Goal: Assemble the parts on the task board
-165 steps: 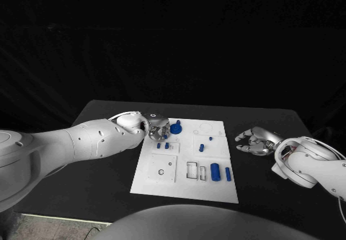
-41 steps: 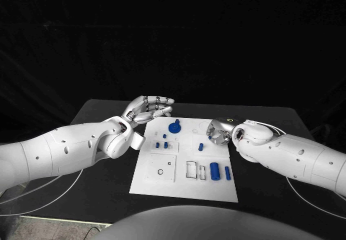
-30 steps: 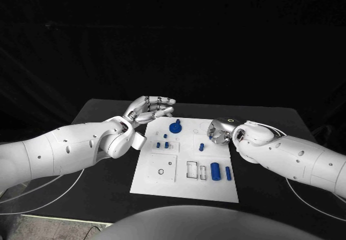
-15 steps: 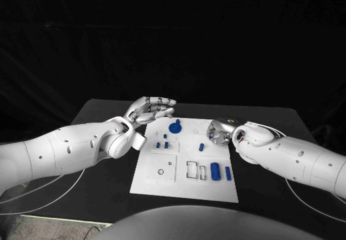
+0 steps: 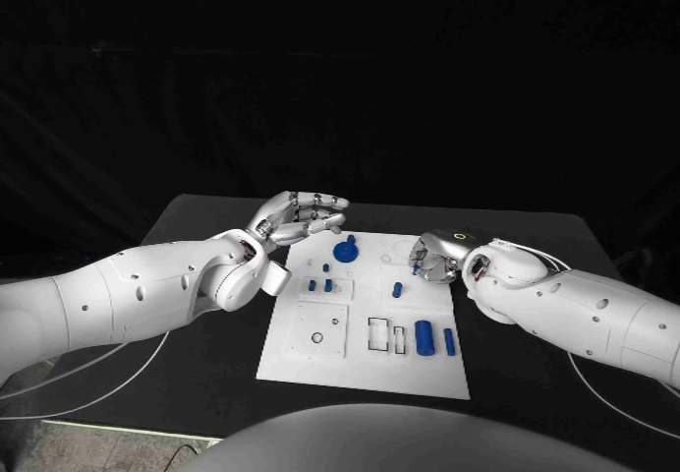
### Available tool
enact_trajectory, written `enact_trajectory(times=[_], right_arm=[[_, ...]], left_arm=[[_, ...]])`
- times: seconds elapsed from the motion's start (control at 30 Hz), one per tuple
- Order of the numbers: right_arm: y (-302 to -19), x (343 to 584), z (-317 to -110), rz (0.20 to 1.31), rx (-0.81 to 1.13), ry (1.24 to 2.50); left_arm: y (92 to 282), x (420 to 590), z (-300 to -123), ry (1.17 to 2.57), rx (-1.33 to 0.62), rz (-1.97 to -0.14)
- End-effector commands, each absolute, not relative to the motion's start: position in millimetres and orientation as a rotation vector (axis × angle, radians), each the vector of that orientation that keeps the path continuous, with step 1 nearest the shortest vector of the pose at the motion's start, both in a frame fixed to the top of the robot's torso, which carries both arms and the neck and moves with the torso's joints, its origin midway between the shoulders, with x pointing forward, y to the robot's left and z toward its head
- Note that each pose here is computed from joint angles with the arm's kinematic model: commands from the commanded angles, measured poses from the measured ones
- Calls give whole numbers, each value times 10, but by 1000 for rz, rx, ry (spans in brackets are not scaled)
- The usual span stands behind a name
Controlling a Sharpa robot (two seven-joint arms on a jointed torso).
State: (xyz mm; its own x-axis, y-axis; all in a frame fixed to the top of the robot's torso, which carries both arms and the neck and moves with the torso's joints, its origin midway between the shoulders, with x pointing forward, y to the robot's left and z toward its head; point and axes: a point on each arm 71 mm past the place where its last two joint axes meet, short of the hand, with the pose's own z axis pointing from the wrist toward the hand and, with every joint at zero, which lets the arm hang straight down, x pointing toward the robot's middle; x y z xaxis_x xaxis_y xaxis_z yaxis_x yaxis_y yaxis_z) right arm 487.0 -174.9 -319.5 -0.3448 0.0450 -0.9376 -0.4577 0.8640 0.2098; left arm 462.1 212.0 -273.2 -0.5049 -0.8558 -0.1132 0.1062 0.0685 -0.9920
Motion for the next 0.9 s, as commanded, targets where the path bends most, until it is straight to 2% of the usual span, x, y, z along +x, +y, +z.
enact_trajectory(times=[0.03, 0.33, 0.53, 0.7, 0.9], right_arm=[[-1726, 4877, -3090, 558, -313, 1809], [-1677, 4846, -2720, 597, -341, 1742], [-1513, 4655, -2526, 673, -370, 1739], [-1254, 4419, -2516, 746, -421, 1771], [-976, 4212, -2612, 808, -489, 1736]], left_arm=[[2100, 4614, -2731, 1575, -765, -1568], [2113, 4617, -2739, 1581, -769, -1560], [2117, 4622, -2748, 1582, -770, -1555], [2133, 4616, -2765, 1581, -772, -1552], [2129, 4608, -2770, 1572, -770, -1556]])
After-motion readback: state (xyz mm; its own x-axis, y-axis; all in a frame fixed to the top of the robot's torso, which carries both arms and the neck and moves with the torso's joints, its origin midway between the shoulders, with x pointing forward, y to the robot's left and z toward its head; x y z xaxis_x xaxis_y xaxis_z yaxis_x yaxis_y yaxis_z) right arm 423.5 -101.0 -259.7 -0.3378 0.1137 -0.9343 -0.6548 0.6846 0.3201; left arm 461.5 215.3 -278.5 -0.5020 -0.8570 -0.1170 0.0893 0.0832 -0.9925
